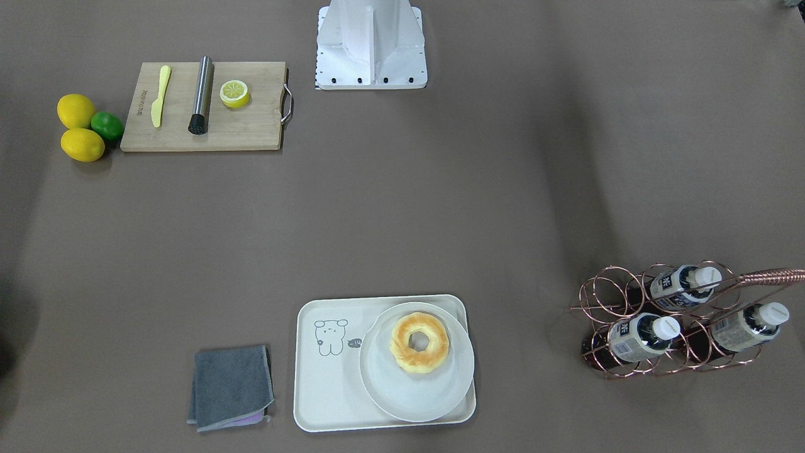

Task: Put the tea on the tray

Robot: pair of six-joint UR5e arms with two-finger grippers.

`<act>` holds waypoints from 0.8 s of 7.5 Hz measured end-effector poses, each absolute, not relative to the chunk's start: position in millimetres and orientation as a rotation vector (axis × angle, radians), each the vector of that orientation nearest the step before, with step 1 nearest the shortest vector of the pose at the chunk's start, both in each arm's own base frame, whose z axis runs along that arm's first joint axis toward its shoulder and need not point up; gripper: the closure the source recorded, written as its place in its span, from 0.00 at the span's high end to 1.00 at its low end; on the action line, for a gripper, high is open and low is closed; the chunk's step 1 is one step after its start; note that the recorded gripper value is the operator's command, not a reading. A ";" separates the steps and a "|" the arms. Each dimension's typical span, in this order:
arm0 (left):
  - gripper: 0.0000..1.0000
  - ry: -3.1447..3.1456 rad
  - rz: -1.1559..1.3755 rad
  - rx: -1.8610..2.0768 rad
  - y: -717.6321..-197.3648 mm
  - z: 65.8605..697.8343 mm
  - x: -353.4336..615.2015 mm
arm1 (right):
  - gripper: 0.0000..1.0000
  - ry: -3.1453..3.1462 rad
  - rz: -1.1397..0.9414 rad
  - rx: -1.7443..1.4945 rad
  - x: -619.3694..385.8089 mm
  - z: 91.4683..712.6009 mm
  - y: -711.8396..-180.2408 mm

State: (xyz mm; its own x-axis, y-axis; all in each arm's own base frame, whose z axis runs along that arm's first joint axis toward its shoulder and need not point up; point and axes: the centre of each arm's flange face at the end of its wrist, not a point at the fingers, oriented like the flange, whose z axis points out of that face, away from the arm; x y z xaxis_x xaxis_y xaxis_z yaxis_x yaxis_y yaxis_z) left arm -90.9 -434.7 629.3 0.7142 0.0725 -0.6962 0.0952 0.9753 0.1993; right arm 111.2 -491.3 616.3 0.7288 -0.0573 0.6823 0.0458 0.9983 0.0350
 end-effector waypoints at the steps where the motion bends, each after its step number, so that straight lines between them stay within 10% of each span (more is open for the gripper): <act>1: 0.98 0.778 -0.012 0.227 -434.7 629.3 -90.4 | 1.00 -0.751 -0.057 0.018 111.3 615.5 -492.1; 6: 0.98 0.778 -0.007 0.229 -435.0 628.7 -88.9 | 1.00 -0.750 -0.058 0.017 111.4 615.7 -491.6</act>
State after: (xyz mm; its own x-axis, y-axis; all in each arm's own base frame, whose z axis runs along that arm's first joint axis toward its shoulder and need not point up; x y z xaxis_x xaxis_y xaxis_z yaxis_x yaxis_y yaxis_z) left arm -88.9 -435.0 628.7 0.7138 0.0774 -0.6961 0.0908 0.9753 0.2016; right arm 111.4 -491.6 615.7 0.7301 -0.0590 0.6808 0.0465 0.9982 0.0366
